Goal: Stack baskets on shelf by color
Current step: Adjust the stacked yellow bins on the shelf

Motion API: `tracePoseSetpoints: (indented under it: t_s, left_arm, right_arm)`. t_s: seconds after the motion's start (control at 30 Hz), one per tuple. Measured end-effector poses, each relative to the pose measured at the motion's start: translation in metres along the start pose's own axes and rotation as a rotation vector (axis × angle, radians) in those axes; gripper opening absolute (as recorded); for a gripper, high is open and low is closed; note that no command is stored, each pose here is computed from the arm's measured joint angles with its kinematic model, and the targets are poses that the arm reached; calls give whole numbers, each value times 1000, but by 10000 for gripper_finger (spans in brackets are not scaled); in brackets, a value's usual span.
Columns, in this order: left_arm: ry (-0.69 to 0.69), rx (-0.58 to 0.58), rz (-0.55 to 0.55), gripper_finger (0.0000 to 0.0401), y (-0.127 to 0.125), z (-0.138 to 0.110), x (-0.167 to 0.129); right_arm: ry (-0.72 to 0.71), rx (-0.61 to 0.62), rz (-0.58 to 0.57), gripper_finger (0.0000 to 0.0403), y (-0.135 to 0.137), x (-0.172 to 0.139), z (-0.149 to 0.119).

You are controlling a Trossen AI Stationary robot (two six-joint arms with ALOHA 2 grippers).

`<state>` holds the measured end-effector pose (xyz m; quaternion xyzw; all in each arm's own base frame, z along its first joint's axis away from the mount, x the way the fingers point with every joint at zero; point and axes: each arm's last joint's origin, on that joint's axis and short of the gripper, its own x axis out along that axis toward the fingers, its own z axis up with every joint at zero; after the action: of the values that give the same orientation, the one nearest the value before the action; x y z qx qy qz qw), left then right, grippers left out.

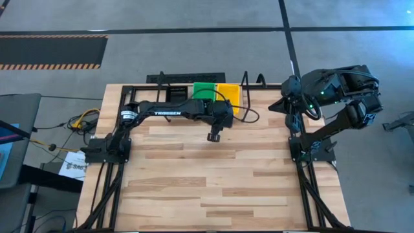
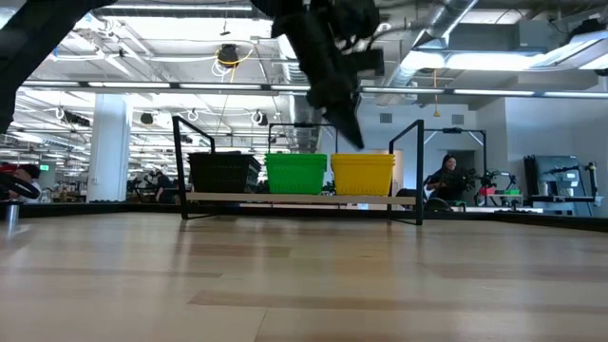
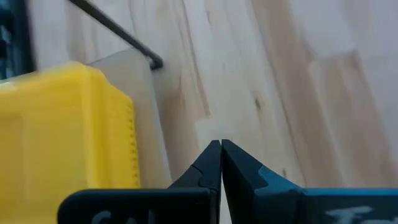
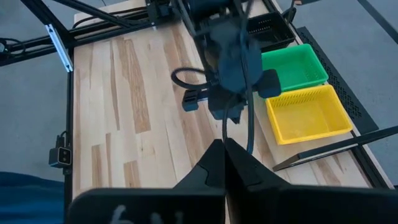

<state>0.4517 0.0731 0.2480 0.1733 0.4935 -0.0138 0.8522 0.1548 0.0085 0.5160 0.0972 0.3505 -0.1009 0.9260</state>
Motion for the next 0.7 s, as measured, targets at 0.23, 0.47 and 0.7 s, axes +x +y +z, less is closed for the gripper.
tracePoseSetpoints:
  t_s: [0.23, 0.47, 0.7]
  left_arm:
    - [89, 26, 106, 0, -2, -3, 26]
    - [60, 46, 143, 0, 2, -1, 36]
    - [8, 39, 190, 0, 7, 4, 38]
  right_arm:
    - [0, 0, 0, 10, 0, 0, 0]
    - [0, 0, 0, 9, 0, 0, 0]
    - [0, -2, 0, 10, 0, 0, 0]
